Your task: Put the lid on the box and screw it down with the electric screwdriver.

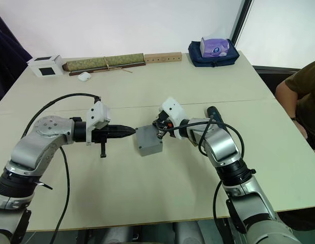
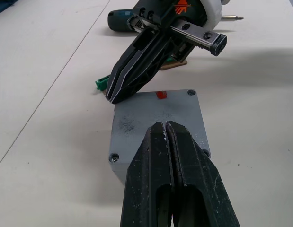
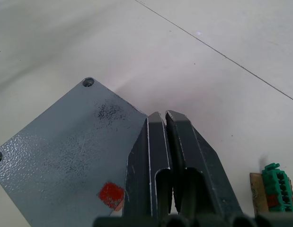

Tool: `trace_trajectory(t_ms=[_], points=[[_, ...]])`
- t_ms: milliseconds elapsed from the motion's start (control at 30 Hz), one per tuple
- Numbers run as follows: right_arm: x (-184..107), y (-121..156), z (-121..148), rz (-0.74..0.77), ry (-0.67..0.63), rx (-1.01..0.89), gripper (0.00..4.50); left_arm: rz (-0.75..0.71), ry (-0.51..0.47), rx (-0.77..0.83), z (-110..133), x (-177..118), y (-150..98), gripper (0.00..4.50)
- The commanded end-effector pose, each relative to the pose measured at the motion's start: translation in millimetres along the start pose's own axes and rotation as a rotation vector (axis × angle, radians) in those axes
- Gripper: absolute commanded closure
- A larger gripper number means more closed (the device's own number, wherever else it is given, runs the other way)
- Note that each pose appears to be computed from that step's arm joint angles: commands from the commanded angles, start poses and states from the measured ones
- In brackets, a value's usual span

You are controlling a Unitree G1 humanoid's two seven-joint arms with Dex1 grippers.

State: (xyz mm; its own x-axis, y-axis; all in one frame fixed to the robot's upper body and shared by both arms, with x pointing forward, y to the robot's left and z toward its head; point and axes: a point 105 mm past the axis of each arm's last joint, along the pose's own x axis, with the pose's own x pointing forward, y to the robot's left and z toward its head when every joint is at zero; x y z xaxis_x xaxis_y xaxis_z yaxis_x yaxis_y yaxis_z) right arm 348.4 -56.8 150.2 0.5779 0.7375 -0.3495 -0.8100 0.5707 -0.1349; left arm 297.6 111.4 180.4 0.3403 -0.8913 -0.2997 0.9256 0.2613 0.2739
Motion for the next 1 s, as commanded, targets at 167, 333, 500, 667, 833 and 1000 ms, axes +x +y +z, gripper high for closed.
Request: trace_trajectory(t_ms=[167, 333, 500, 667, 833, 1000], points=[[-21, -6, 22, -0.011, -0.033, -0.045, 1.95, -0.005, -0.034, 0.038, 12, -2, -2, 4.5], [-56, -21, 42, -0.056, -0.024, -0.069, 0.2, -0.015, -0.055, 0.042, 17, -1, -3, 4.5], [-94, -55, 34, -0.181, 0.155, -0.028, 0.04, -0.038, -0.08, 0.061, 24, 1, -6, 4.5], [-125, -85, 9, -0.286, 0.402, 0.027, 0.04, -0.067, -0.115, 0.073, 32, 5, -9, 4.5], [-143, -114, -34, -0.372, 0.641, 0.217, 0.04, -0.094, -0.163, 0.094, 42, 12, -16, 4.5], [-145, -125, -52, -0.394, 0.731, 0.29, 0.04, -0.076, -0.177, 0.094, 43, 13, -17, 4.5]])
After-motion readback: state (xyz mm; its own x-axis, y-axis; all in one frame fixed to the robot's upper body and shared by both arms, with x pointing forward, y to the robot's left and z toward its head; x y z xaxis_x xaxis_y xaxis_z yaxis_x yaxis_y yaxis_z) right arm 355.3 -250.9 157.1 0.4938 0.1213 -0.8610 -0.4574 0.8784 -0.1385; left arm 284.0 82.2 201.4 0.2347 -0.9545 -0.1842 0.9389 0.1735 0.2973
